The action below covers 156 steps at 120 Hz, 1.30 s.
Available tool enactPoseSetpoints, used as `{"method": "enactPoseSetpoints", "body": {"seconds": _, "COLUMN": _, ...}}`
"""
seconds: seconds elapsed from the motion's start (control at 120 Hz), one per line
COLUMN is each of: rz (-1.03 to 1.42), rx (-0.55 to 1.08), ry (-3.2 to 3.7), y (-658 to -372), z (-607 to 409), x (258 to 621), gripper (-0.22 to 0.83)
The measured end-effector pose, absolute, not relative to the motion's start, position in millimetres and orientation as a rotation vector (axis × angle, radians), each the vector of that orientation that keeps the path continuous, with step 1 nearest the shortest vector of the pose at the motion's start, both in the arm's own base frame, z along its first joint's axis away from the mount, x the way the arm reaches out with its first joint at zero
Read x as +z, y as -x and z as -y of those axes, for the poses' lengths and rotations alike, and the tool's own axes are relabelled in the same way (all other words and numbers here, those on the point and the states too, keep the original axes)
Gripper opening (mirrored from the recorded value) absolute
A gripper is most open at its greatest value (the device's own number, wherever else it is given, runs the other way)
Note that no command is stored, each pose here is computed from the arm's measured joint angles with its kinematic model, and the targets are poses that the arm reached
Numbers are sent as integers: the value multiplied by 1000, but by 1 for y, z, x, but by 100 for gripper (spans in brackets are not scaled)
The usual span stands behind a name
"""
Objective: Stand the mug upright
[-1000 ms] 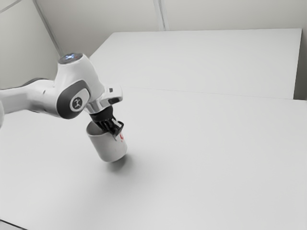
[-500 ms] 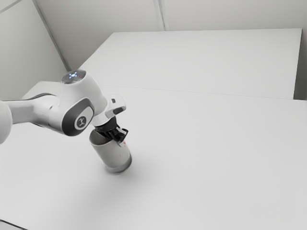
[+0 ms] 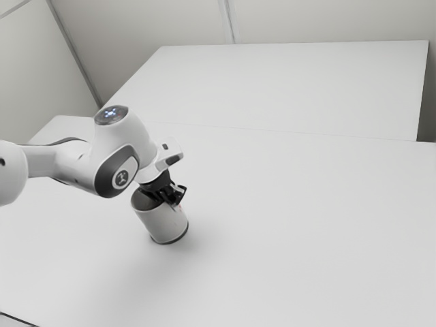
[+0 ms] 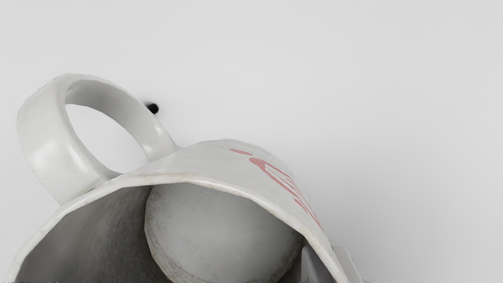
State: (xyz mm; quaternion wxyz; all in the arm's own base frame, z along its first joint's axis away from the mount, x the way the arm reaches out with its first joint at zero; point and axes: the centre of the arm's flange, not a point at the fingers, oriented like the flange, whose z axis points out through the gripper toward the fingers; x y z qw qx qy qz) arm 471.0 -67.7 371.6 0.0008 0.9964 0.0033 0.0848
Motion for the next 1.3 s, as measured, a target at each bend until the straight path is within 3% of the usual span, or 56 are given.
{"method": "enactPoseSetpoints", "body": {"seconds": 0.192, "rz": -39, "rx": 252, "ry": -3128, "y": -472, "z": 68, "x": 366, "gripper": -15}}
{"method": "enactPoseSetpoints", "body": {"seconds": 0.45, "rz": -52, "rx": 283, "ry": -3112, "y": -470, "z": 72, "x": 377, "gripper": 30}}
{"method": "enactPoseSetpoints", "body": {"seconds": 0.633, "rz": -24, "rx": 360, "ry": -3098, "y": -466, "z": 82, "x": 403, "gripper": 47}}
{"method": "enactPoseSetpoints", "body": {"seconds": 0.842, "rz": -21, "rx": 365, "ry": -3092, "y": -481, "z": 87, "x": 454, "gripper": 54}}
{"method": "enactPoseSetpoints", "body": {"seconds": 1.3, "rz": -28, "rx": 125, "ry": -3118, "y": -520, "z": 92, "x": 542, "gripper": 58}}
